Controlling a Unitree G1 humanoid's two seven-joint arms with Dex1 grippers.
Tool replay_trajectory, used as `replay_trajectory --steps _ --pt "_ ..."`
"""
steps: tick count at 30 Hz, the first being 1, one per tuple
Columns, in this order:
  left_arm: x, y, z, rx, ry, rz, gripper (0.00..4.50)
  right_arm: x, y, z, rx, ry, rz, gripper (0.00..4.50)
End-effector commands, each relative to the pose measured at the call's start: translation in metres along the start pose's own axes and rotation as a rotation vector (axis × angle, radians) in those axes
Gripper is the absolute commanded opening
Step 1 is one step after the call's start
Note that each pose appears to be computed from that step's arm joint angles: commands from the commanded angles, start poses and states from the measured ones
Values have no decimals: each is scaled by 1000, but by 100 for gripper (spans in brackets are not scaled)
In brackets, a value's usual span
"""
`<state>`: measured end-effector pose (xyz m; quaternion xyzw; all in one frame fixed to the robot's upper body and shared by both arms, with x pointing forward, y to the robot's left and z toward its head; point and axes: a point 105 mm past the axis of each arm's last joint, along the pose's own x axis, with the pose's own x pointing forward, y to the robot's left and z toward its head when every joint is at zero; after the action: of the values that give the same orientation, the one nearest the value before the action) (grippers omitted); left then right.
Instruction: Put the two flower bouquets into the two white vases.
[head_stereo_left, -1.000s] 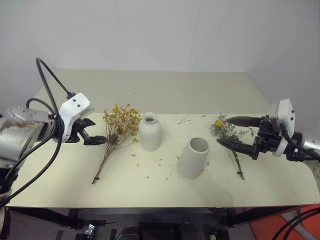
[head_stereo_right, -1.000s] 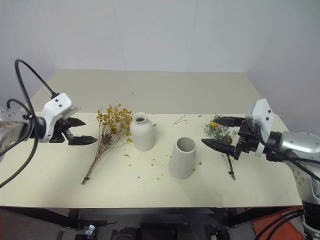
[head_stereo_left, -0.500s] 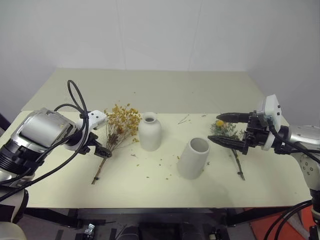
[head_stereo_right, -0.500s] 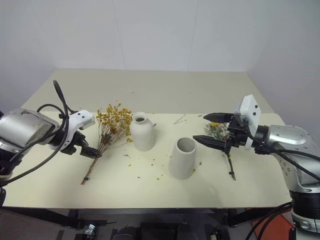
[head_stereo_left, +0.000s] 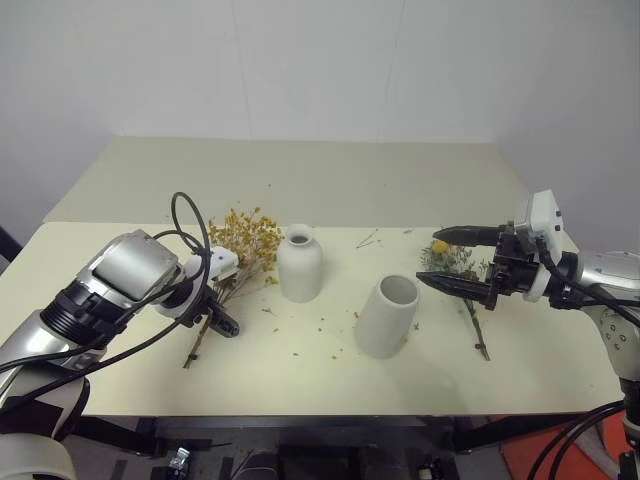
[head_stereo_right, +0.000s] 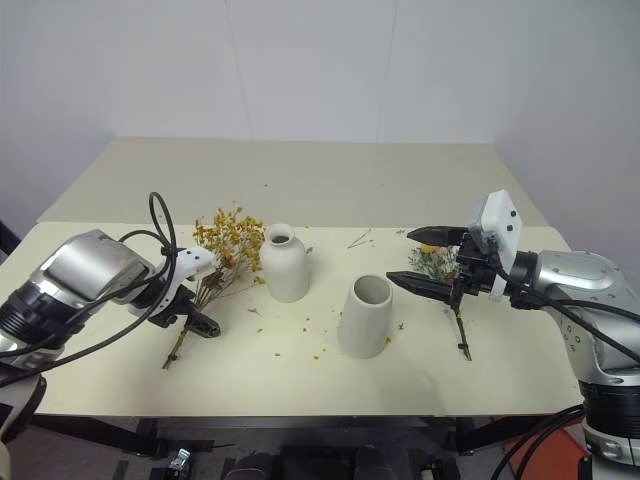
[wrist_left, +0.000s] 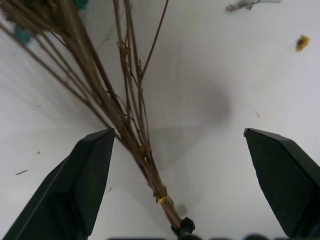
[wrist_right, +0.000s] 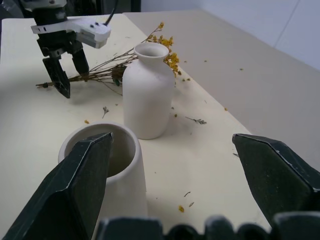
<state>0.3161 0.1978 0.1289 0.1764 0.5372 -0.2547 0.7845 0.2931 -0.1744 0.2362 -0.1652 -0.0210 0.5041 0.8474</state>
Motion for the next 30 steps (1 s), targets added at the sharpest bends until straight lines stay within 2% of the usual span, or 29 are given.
replay_trajectory --steps 1,3,8,17,18,25,27,30 --pt "5 3 6 7 4 50 450 -5 -1 13 -34 -24 -3 447" --pt "10 2 8 -5 8 55 450 -4 -1 12 -34 -23 -1 447" --pt "19 10 13 -37 9 118 299 -3 0 13 -32 -26 1 450" --pt "15 19 21 -54 -24 148 18 -5 1 13 -27 -29 -7 450" --pt "13 20 23 -56 -32 154 1 -5 1 13 -26 -29 -8 450" --pt "-1 38 31 -97 -112 266 1 -6 2 12 -22 -33 -18 450" --pt "-14 53 41 -106 -210 347 1 -6 2 12 -22 -34 -20 450" --pt "-44 75 61 -133 -434 462 1 -4 1 13 -25 -40 -21 450"
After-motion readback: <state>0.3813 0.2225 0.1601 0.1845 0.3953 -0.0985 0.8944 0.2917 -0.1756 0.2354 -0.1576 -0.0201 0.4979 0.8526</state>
